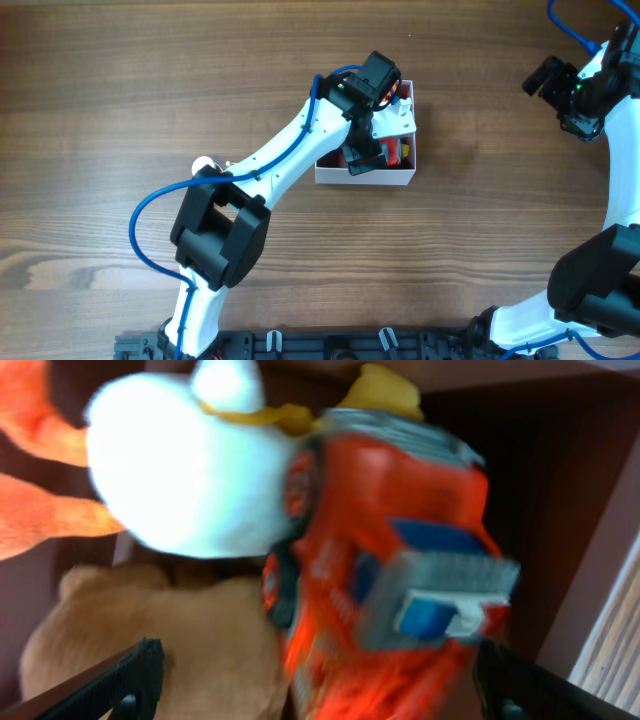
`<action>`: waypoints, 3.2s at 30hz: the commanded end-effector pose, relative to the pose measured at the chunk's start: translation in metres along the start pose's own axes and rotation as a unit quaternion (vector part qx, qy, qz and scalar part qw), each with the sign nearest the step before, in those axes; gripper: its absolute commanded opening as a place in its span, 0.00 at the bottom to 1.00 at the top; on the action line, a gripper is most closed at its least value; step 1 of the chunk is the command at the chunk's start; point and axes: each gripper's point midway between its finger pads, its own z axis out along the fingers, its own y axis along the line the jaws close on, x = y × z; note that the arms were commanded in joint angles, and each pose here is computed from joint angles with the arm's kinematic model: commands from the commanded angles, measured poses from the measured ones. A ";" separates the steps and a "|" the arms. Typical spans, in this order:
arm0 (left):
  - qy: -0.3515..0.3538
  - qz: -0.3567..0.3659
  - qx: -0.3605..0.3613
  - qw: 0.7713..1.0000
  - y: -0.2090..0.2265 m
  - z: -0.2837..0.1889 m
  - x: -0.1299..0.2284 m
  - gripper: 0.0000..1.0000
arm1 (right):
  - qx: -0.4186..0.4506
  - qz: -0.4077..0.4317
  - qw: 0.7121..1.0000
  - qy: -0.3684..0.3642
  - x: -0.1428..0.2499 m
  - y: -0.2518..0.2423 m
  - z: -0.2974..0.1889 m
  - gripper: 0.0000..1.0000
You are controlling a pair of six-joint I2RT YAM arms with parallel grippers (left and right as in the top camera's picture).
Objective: Pack container
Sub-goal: 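Carry the red truck right into the box and release it, then lower the left gripper onto the yellow cat rattle handle and grasp, then carry the cat rattle into the box and release it upright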
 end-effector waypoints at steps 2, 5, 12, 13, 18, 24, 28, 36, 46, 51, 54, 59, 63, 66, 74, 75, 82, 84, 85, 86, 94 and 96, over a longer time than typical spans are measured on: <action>-0.055 -0.056 -0.052 0.996 0.019 -0.055 -0.026 1.00 | -0.005 0.006 1.000 0.011 0.004 0.001 0.006 1.00; -0.077 -0.113 -0.082 0.987 0.030 -0.089 -0.027 1.00 | -0.005 0.006 1.000 0.011 0.004 0.001 0.006 1.00; 0.014 -0.317 -0.065 0.946 0.029 -0.146 0.070 1.00 | -0.005 0.007 1.000 0.011 0.004 0.001 0.006 1.00; 0.049 -0.357 -0.055 0.931 0.026 -0.146 0.094 1.00 | -0.005 0.006 1.000 0.011 0.004 0.001 0.006 1.00; 0.162 -0.566 -0.017 0.808 0.014 -0.121 0.185 1.00 | -0.005 0.006 1.000 0.011 0.004 0.001 0.006 1.00; 0.186 -0.631 0.043 0.752 -0.012 -0.063 0.235 0.96 | -0.005 0.006 1.000 0.011 0.004 0.001 0.006 1.00; 0.200 -0.624 0.031 0.755 -0.032 -0.024 0.259 0.88 | -0.005 0.006 1.000 0.011 0.004 0.001 0.006 1.00; 0.149 -0.619 0.000 0.771 -0.031 0.021 0.271 0.68 | -0.005 0.006 1.000 0.011 0.004 0.001 0.006 1.00; 0.141 -0.536 0.016 0.832 -0.029 0.022 0.268 0.33 | -0.005 0.006 1.000 0.011 0.004 0.001 0.006 1.00; 0.137 -0.527 0.024 0.839 -0.031 0.022 0.266 0.18 | -0.005 0.006 1.000 0.011 0.004 0.001 0.006 1.00; 0.131 -0.528 0.036 0.838 -0.033 0.021 0.262 0.05 | -0.005 0.006 1.000 0.011 0.004 0.001 0.006 1.00; 0.122 -0.516 0.052 0.846 -0.027 -0.010 0.231 0.04 | -0.005 0.007 1.000 0.011 0.004 0.001 0.006 1.00; 0.094 -0.486 0.043 0.868 -0.009 -0.057 0.182 0.04 | -0.005 0.006 1.000 0.011 0.004 0.001 0.006 1.00; 0.022 -0.435 0.017 0.900 0.014 -0.098 0.119 0.04 | -0.005 0.007 1.000 0.011 0.004 0.001 0.006 1.00; -0.090 -0.294 -0.009 0.952 0.017 -0.090 0.016 0.04 | -0.005 0.006 1.000 0.011 0.004 0.001 0.006 1.00; -0.089 -0.286 -0.006 0.954 0.013 -0.081 0.010 0.04 | -0.005 0.006 1.000 0.011 0.004 0.001 0.006 1.00; -0.120 -0.331 0.001 0.936 0.022 -0.043 -0.018 0.04 | -0.005 0.006 1.000 0.011 0.004 0.001 0.006 1.00; -0.148 -0.393 0.021 0.907 0.024 -0.042 -0.032 0.04 | -0.005 0.007 1.000 0.011 0.004 0.001 0.006 1.00; -0.159 -0.419 0.031 0.893 0.024 -0.044 -0.038 0.04 | -0.005 0.006 1.000 0.011 0.004 0.001 0.006 1.00; -0.164 -0.434 0.035 0.885 0.024 -0.044 -0.042 0.04 | -0.005 0.006 1.000 0.011 0.004 0.001 0.006 1.00; -0.166 -0.502 0.074 0.846 -0.006 -0.031 -0.071 0.04 | -0.005 0.006 1.000 0.011 0.004 0.001 0.006 1.00; -0.146 -0.513 0.081 0.842 -0.015 -0.012 -0.070 0.04 | -0.005 0.007 1.000 0.011 0.004 0.001 0.006 1.00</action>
